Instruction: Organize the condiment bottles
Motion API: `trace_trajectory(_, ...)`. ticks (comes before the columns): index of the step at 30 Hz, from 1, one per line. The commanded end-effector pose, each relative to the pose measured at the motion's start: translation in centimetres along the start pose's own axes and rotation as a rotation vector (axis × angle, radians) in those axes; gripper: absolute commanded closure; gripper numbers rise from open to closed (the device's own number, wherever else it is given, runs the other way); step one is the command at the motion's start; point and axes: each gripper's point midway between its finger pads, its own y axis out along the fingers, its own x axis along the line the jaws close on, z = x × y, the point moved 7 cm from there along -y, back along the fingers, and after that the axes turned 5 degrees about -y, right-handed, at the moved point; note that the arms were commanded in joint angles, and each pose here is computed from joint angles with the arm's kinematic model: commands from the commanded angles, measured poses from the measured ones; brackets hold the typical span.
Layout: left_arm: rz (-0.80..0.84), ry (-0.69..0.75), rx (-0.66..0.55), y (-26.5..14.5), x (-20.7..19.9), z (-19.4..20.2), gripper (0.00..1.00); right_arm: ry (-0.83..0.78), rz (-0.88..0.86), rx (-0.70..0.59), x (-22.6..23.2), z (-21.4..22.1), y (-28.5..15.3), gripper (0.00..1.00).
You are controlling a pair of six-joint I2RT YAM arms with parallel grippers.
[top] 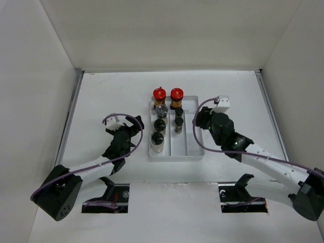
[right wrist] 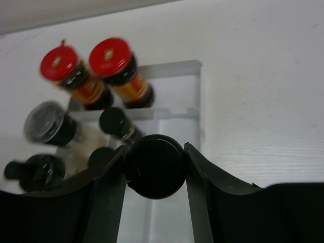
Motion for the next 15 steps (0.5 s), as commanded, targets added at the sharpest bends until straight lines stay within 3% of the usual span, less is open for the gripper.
trace_trajectory(1,0.012,-0.033,-0.052,0.9,-1.3,-1.4,0.01,0.001,-0.124,0.04,2.9,1.9,-2.2,0.55)
trace_trajectory(6,-0.007,-0.019,-0.048,1.2,-1.2,-1.4,0.01,-0.019,-0.221,0.069,6.4,3.7,-2.5,0.54)
trace_trajectory(15,-0.071,0.014,-0.036,2.0,0.1,-1.5,0.0,-0.123,-0.249,0.127,9.4,7.3,-0.9,0.54)
